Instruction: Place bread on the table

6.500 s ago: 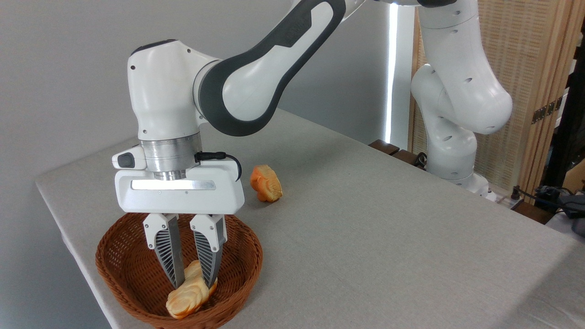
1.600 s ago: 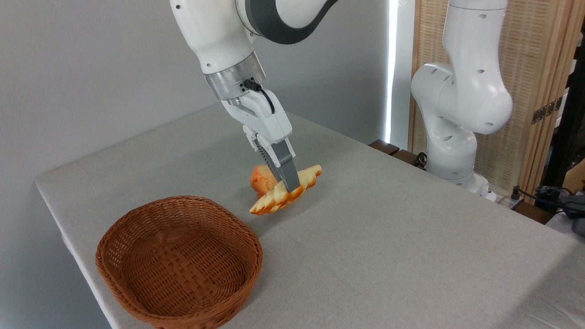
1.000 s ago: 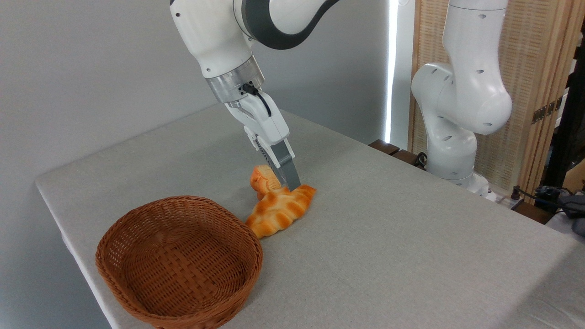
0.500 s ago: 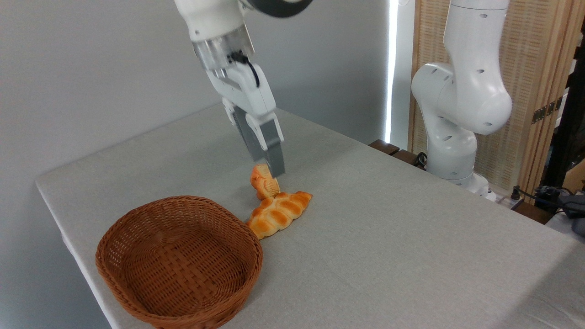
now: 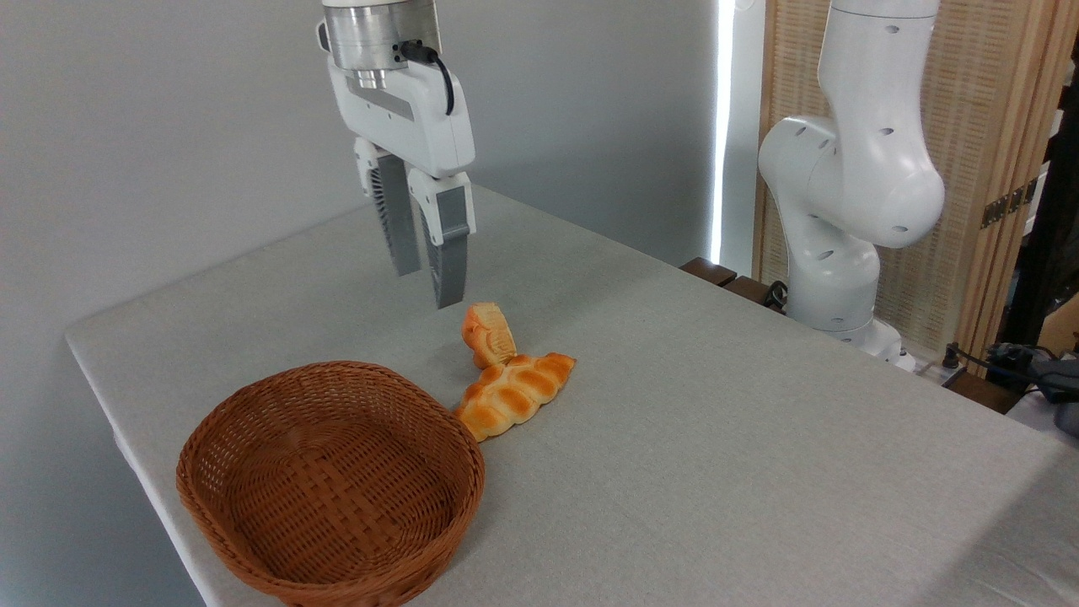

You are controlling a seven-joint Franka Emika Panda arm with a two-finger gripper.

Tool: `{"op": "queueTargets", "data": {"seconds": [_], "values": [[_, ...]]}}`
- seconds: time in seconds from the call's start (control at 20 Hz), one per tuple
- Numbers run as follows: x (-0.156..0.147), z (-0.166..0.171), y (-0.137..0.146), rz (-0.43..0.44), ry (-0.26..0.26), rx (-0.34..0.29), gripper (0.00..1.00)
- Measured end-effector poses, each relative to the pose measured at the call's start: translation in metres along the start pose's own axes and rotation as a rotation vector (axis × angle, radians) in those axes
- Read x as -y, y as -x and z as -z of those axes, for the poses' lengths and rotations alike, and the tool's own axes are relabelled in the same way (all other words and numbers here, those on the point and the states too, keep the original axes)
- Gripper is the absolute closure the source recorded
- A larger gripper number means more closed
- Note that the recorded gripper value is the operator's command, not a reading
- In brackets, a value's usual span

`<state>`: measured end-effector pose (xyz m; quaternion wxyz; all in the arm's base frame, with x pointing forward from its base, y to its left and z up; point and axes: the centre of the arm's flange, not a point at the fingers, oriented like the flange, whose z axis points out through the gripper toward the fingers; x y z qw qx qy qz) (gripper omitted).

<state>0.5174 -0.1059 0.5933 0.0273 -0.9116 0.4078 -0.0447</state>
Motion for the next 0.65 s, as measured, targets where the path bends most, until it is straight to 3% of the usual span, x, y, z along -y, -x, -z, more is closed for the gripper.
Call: {"op": "queueTargets", "data": {"seconds": [0.2,0.65], "values": [[0.012,0.007,0.004,0.062,-0.020,-0.032,0.00],[0.022,0.011,0.011,0.098,0.004,-0.058,0.00]]}}
